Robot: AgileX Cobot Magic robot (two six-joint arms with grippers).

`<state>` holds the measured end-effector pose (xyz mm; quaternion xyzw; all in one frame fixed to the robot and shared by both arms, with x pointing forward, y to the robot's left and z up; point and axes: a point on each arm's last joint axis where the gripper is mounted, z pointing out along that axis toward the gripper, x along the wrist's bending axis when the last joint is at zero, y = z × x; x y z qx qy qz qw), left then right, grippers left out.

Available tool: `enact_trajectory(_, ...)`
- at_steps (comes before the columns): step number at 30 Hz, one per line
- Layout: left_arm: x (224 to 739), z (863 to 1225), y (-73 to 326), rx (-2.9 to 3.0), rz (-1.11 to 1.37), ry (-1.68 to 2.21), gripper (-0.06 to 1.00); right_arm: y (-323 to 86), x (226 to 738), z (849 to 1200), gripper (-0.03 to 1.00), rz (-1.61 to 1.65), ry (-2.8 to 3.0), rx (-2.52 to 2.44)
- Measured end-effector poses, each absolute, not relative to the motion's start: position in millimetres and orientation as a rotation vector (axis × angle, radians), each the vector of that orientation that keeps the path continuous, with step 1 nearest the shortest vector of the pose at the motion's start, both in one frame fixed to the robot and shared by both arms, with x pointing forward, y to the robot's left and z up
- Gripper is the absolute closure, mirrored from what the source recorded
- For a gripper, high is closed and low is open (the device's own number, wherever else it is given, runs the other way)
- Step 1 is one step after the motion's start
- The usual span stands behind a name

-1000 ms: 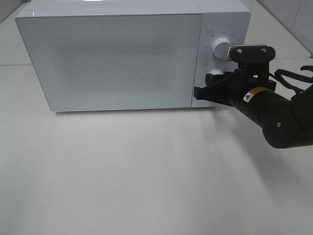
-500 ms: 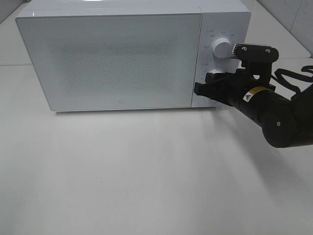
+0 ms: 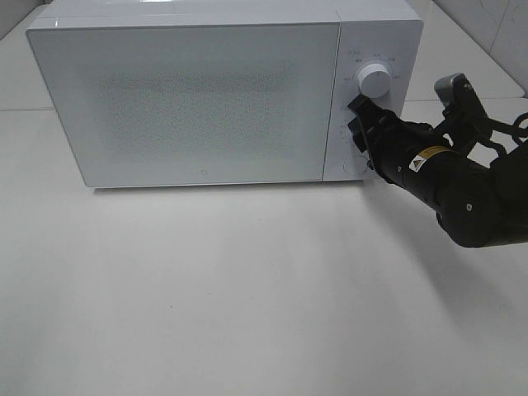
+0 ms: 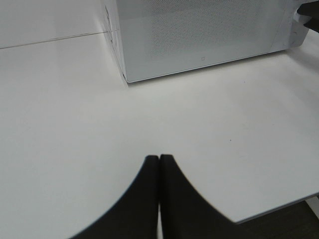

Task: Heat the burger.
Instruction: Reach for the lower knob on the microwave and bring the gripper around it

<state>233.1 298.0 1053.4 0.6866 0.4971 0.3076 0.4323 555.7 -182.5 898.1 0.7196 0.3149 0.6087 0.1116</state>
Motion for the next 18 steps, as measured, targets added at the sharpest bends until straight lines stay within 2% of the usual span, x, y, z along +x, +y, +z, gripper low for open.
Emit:
enact_trajectory(10, 233.1, 1053.4, 298.0, 1.711, 0.767, 1.239, 0.94, -181.9, 555.3, 899.0, 0.53, 2.033, 0.433, 2.516)
enact_trajectory(18, 233.1, 1053.4, 298.0, 1.711, 0.767, 1.239, 0.94, -182.2, 554.5, 898.8, 0.53, 2.074, 0.291, 2.6)
